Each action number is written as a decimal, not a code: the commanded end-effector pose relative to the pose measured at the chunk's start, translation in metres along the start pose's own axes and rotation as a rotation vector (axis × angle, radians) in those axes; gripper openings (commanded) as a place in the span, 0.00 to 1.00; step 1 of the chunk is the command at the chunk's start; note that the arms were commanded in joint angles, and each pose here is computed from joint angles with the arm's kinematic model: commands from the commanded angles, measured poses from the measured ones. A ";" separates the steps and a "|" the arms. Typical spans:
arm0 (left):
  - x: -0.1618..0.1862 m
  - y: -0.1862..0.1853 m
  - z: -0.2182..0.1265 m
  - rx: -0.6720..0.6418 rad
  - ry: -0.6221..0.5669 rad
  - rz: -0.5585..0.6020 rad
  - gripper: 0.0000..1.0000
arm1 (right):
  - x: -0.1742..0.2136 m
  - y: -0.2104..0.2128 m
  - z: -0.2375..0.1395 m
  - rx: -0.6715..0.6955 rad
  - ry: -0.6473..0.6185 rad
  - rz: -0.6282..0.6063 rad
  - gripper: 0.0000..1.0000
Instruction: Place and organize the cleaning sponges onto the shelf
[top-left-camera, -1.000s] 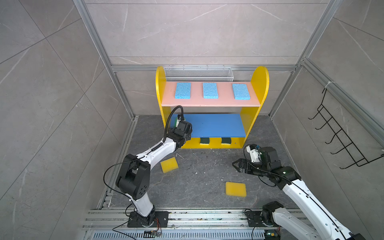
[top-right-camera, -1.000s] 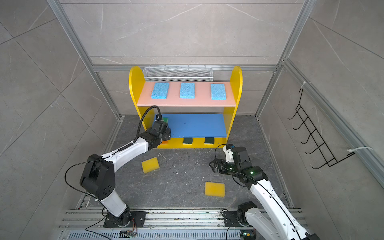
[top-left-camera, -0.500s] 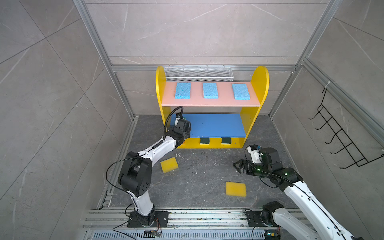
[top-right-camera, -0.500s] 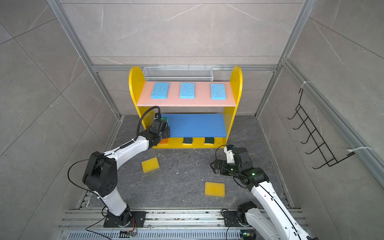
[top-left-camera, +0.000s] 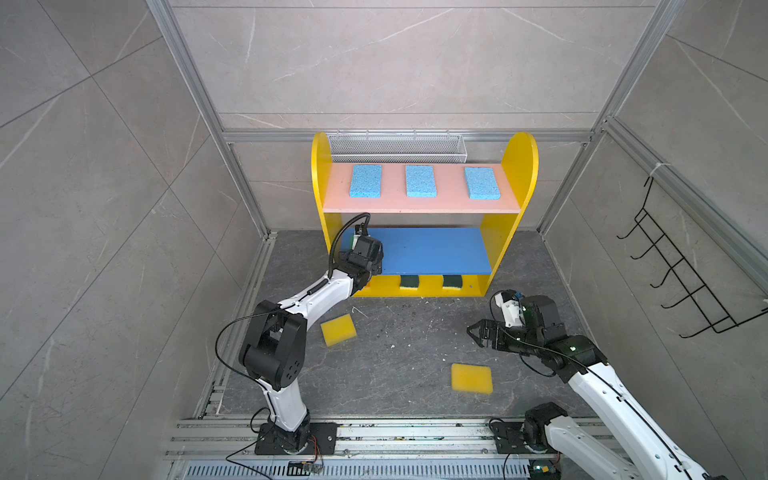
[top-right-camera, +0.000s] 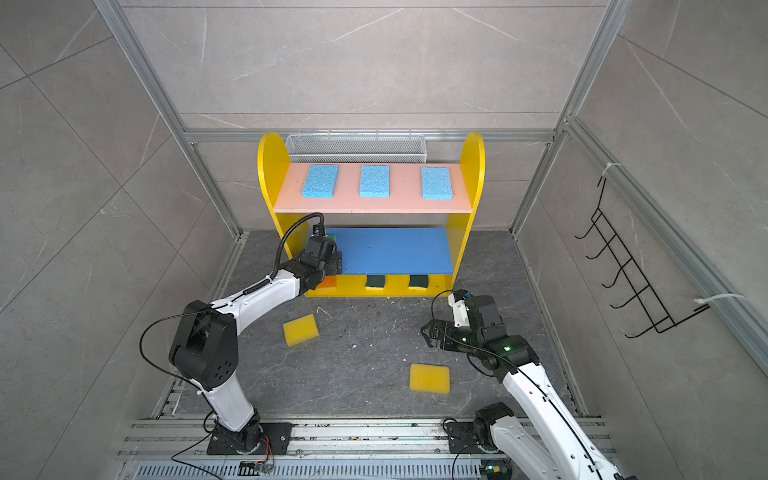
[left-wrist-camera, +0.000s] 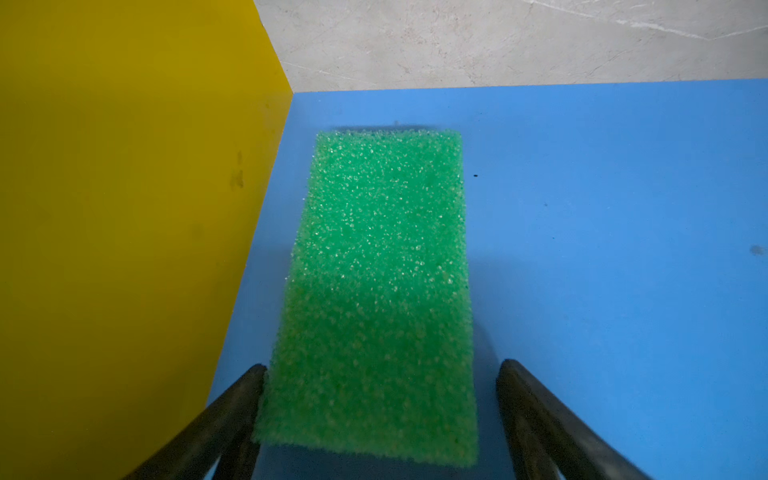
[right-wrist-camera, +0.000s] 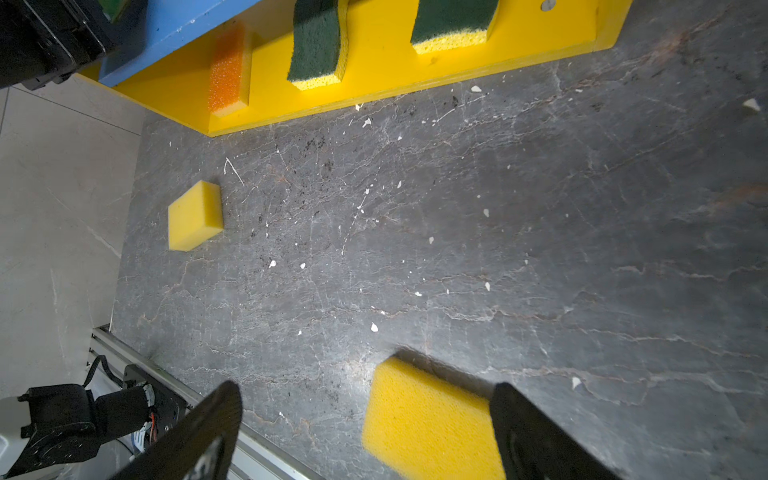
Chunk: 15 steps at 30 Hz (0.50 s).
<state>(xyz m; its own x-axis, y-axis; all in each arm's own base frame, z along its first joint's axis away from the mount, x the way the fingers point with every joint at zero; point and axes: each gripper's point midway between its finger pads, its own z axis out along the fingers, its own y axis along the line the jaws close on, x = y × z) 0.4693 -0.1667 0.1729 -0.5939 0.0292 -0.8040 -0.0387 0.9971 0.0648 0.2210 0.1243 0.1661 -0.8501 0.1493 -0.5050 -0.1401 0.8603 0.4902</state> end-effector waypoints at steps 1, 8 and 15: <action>-0.001 -0.001 0.005 0.010 -0.006 -0.034 0.87 | -0.009 0.004 -0.007 0.004 -0.026 -0.023 0.95; 0.001 -0.001 0.005 0.008 0.000 -0.049 0.87 | -0.009 0.004 -0.008 0.005 -0.025 -0.023 0.95; 0.000 0.003 -0.007 0.012 -0.005 -0.061 0.90 | -0.009 0.004 -0.009 0.004 -0.027 -0.027 0.95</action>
<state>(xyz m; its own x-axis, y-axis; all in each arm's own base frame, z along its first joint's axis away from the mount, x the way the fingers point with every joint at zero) 0.4685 -0.1668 0.1712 -0.5938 -0.0010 -0.8046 -0.0541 0.9978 0.0387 0.2216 0.1244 0.1689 -0.8475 0.1484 -0.5096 -0.1437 0.8601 0.4895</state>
